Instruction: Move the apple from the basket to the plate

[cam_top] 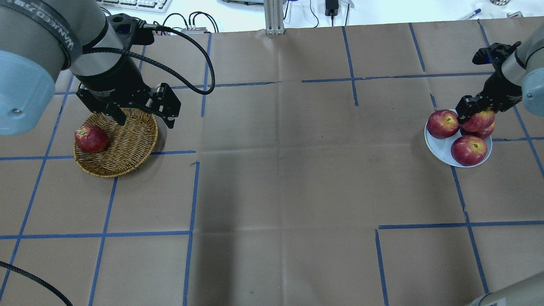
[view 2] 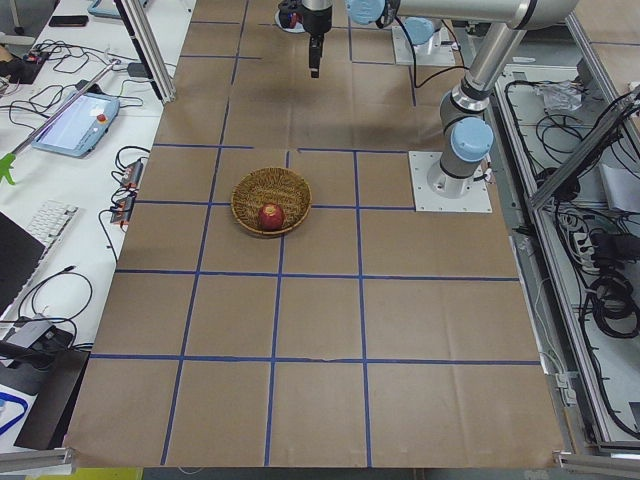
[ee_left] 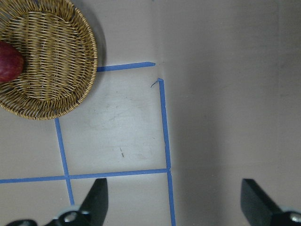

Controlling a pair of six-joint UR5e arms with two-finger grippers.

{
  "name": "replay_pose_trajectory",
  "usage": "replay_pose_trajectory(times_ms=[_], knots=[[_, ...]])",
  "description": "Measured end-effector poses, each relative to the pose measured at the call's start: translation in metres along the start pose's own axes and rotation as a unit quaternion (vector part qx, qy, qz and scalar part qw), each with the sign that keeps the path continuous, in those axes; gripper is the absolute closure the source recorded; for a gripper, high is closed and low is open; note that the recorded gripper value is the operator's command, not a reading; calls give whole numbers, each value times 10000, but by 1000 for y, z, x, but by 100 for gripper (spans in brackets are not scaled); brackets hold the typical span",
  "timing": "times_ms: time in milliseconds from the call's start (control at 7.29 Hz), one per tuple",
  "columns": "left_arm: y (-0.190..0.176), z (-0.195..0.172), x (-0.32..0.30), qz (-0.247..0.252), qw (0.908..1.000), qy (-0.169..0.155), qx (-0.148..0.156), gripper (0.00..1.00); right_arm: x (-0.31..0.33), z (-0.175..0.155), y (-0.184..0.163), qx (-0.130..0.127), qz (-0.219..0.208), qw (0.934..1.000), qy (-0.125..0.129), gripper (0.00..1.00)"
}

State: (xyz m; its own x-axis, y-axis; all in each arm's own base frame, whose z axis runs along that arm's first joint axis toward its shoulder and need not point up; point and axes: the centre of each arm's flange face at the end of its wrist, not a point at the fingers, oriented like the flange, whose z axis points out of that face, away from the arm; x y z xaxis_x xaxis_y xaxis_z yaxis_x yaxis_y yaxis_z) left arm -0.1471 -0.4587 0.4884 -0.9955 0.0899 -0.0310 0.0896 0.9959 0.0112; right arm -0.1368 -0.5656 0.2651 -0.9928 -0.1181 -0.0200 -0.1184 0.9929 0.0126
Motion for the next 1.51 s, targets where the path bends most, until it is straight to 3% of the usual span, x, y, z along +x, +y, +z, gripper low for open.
replay_pose_trajectory(times_ms=[137, 274, 411, 960, 1508], knots=[[0, 0, 0, -1, 10000, -3, -3, 1, 2, 4, 1, -75, -6, 10000, 54, 46], [0, 1, 0, -4, 10000, -4, -9, 1, 4, 6, 1, -123, -9, 9999, 101, 37], [0, 1, -1, -9, 10000, -4, -14, 1, 5, 7, 2, -154, -4, 9998, 137, 0], [-1, 2, -2, -15, 10000, -31, -20, 1, 5, -7, -1, -45, 59, 9997, 212, 0], [-1, 2, -2, -15, 10000, -46, -21, 1, -55, -87, -13, 320, -101, 9988, 344, 0]])
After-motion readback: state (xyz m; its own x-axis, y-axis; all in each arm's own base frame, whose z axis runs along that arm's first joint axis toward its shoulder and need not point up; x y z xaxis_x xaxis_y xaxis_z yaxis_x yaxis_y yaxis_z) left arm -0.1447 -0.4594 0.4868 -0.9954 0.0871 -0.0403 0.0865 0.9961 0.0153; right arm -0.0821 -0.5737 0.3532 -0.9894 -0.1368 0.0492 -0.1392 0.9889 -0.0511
